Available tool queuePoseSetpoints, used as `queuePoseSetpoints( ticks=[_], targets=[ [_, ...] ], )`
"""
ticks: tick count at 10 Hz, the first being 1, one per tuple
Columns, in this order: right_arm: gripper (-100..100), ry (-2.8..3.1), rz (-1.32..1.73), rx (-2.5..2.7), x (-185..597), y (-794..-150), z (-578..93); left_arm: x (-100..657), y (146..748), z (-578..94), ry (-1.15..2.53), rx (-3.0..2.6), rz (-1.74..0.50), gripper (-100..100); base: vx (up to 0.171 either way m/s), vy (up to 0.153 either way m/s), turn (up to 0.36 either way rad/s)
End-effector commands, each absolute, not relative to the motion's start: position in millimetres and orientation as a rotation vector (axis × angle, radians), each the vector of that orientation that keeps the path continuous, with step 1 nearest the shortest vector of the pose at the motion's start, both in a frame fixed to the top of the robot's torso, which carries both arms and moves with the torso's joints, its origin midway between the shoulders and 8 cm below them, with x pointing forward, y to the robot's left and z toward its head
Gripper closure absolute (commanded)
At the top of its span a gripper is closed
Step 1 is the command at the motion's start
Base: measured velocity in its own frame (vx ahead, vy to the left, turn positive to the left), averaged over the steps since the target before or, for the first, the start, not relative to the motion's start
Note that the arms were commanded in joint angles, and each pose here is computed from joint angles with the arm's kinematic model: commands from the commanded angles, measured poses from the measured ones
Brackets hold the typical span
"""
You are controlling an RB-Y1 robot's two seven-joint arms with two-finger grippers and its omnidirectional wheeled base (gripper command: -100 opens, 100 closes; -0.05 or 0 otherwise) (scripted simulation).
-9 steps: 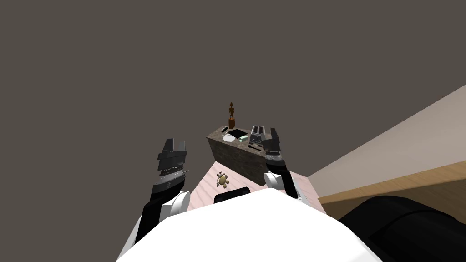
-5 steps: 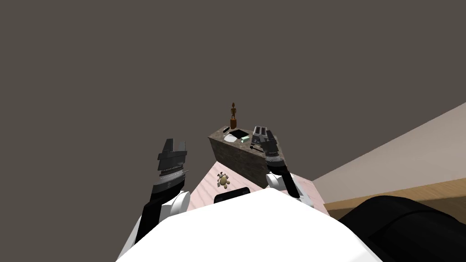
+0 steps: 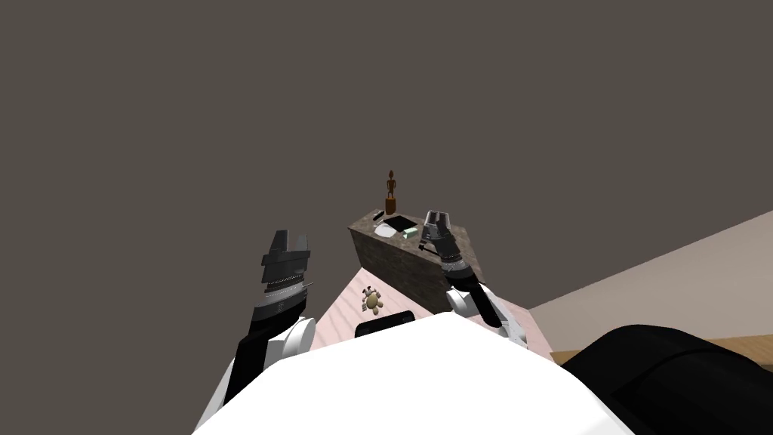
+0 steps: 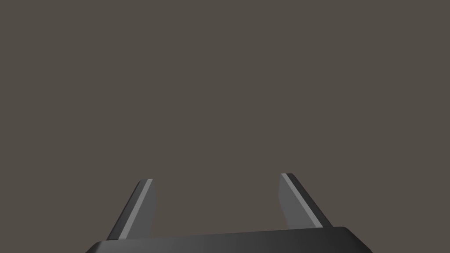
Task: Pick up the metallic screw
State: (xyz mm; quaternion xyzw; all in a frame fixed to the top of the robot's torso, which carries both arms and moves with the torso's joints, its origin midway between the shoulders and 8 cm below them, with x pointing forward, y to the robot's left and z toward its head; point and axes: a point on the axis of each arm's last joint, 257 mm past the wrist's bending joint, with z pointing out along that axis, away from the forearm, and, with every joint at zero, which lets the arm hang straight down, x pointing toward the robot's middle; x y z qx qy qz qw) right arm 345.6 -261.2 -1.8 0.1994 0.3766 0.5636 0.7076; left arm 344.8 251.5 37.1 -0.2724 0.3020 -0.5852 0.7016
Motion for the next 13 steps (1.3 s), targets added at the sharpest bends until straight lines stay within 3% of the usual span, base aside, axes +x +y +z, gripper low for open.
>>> queuePoseSetpoints(
  ticks=[1,13],
  targets=[
    [-100,0.861,1.243,0.413,346,-259,-5,345,252,37,0.672,-0.607,-1.303,0,0.034,0.0,0.059],
    [-100,1.096,1.131,0.09,343,-251,-46,345,252,37,0.672,-0.607,-1.303,0,0.045,-0.001,0.085]
  ],
)
